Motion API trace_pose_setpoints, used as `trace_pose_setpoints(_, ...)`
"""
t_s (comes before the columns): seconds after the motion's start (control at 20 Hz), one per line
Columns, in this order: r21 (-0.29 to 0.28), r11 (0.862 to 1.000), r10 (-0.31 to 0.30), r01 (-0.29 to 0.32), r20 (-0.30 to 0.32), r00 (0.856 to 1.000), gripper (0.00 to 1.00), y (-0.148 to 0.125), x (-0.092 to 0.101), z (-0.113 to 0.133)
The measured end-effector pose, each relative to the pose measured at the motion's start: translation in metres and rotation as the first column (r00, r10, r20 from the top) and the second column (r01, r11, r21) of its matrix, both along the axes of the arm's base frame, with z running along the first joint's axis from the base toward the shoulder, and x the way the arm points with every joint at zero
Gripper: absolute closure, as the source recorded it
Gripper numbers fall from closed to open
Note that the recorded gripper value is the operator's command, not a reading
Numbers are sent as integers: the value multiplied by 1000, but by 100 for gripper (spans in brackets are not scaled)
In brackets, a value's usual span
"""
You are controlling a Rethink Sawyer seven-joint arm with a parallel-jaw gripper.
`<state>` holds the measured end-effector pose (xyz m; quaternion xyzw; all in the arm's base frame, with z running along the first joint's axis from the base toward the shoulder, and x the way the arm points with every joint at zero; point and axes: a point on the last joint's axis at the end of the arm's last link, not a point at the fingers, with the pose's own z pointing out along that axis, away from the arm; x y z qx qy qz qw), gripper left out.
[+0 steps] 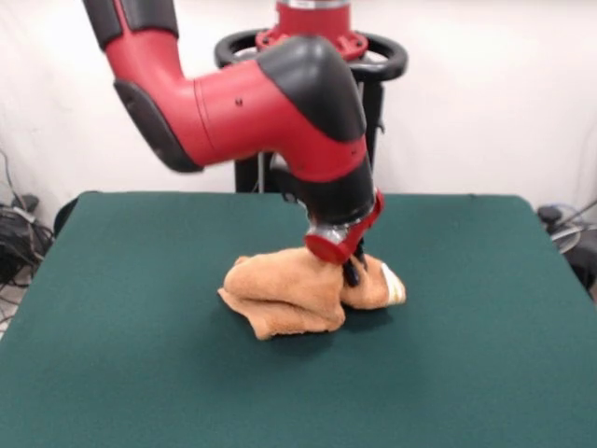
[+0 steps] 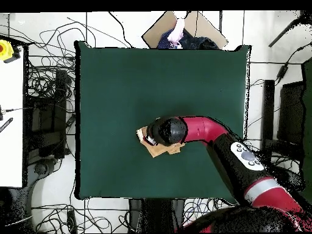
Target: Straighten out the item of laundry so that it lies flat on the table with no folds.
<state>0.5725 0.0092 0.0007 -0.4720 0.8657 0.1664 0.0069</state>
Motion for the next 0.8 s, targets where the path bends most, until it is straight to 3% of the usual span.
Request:
trace_pose_setpoints(0.45,-107,994,10,-3,69,998,100,-28,5,55)
trace_pose_setpoints(0.6,-133,990,-29,39,76,997,100,-39,8,66)
trace_pose_setpoints(0.8,-157,977,-135,148,90,987,100,-51,13,75)
